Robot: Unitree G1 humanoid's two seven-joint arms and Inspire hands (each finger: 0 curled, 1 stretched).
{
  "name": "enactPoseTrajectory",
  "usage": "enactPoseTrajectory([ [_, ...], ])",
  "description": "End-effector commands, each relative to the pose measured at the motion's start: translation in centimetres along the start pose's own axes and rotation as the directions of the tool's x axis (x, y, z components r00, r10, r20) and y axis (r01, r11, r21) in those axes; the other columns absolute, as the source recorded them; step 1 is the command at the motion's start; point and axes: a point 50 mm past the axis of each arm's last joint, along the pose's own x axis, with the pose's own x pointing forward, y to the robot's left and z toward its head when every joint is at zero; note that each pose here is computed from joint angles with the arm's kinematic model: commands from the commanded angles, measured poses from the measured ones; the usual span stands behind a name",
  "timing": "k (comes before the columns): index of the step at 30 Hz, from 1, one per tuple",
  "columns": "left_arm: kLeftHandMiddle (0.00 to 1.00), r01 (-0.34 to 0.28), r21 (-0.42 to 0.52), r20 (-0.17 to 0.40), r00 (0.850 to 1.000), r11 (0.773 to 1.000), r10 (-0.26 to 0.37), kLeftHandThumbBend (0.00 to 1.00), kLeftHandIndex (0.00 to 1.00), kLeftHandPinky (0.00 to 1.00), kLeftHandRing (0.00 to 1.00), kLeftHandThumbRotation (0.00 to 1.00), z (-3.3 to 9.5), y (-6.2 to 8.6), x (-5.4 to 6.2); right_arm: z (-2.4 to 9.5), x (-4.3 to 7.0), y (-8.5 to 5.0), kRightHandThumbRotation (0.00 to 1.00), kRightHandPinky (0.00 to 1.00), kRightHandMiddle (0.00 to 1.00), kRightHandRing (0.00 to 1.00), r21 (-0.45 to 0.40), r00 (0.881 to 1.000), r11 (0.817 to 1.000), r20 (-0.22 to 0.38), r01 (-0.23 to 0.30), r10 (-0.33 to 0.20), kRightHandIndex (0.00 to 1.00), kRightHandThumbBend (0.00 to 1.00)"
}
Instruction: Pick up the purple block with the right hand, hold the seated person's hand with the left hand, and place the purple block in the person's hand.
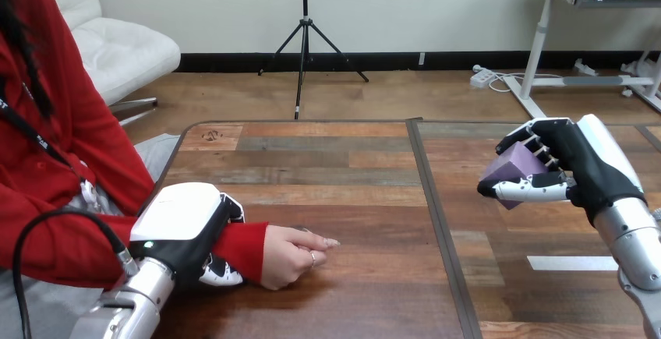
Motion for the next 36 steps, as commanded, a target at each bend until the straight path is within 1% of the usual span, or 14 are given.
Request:
enactPoseTrajectory([
  [1, 0.37, -0.188, -0.048, 0.053, 0.98, 0.981, 0.19, 0.68, 0.37, 0.26, 0.33, 0.0, 1.3, 3.5, 0.7, 2.4, 0.9, -1.1, 0.0, 0.33, 0.46, 0.39, 0.035, 0.995, 0.998, 0.083, 0.053, -0.055, 0.51, 0.67],
  [2, 0.37, -0.194, -0.05, 0.053, 0.979, 0.98, 0.196, 0.69, 0.37, 0.26, 0.33, 0.0, 1.3, 3.6, 0.7, 2.4, 0.9, -1.1, 0.0, 0.33, 0.46, 0.39, 0.036, 0.995, 0.998, 0.084, 0.052, -0.055, 0.51, 0.67],
  [5, 0.37, -0.256, -0.083, 0.059, 0.964, 0.963, 0.261, 0.7, 0.37, 0.26, 0.33, 0.0, 1.7, 4.7, 0.7, 3.1, 1.1, -0.7, 0.0, 0.33, 0.46, 0.39, 0.052, 0.993, 0.998, 0.111, 0.04, -0.045, 0.52, 0.67],
  [7, 0.36, -0.272, -0.093, 0.061, 0.959, 0.958, 0.278, 0.7, 0.37, 0.26, 0.32, 0.0, 1.9, 5.1, 0.8, 3.4, 1.2, -0.6, 0.0, 0.33, 0.46, 0.38, 0.054, 0.992, 0.998, 0.119, 0.038, -0.044, 0.51, 0.67],
  [9, 0.37, -0.276, -0.096, 0.06, 0.957, 0.956, 0.283, 0.69, 0.37, 0.26, 0.32, 0.0, 1.9, 5.4, 0.8, 3.5, 1.2, -0.5, 0.0, 0.33, 0.46, 0.38, 0.052, 0.991, 0.998, 0.124, 0.038, -0.044, 0.51, 0.68],
  [13, 0.37, -0.307, -0.113, 0.066, 0.947, 0.945, 0.316, 0.7, 0.38, 0.26, 0.32, 0.0, 2.2, 6.0, 0.9, 4.0, 1.3, -0.4, 0.0, 0.32, 0.46, 0.38, 0.059, 0.989, 0.998, 0.143, 0.035, -0.043, 0.51, 0.68],
  [18, 0.37, -0.325, -0.12, 0.063, 0.941, 0.938, 0.334, 0.69, 0.38, 0.26, 0.32, 0.0, 2.5, 6.6, 1.1, 4.4, 1.4, -0.2, 0.0, 0.32, 0.45, 0.37, 0.067, 0.985, 0.997, 0.169, 0.033, -0.044, 0.5, 0.68],
  [21, 0.37, -0.342, -0.128, 0.062, 0.934, 0.931, 0.352, 0.69, 0.38, 0.25, 0.32, 0.0, 2.7, 7.1, 1.3, 4.8, 1.4, 0.0, 0.0, 0.32, 0.45, 0.37, 0.073, 0.982, 0.997, 0.183, 0.029, -0.042, 0.5, 0.68],
  [24, 0.37, -0.356, -0.129, 0.063, 0.928, 0.925, 0.366, 0.7, 0.38, 0.25, 0.32, 0.0, 2.9, 7.5, 1.5, 5.1, 1.5, 0.1, 0.0, 0.32, 0.45, 0.37, 0.075, 0.982, 0.997, 0.187, 0.025, -0.039, 0.5, 0.68],
  [36, 0.37, -0.401, -0.165, 0.069, 0.907, 0.901, 0.416, 0.7, 0.38, 0.24, 0.31, 0.0, 3.8, 8.7, 2.4, 6.7, 1.5, 0.6, 0.0, 0.3, 0.44, 0.35, 0.076, 0.97, 0.997, 0.24, 0.009, -0.027, 0.5, 0.67],
])
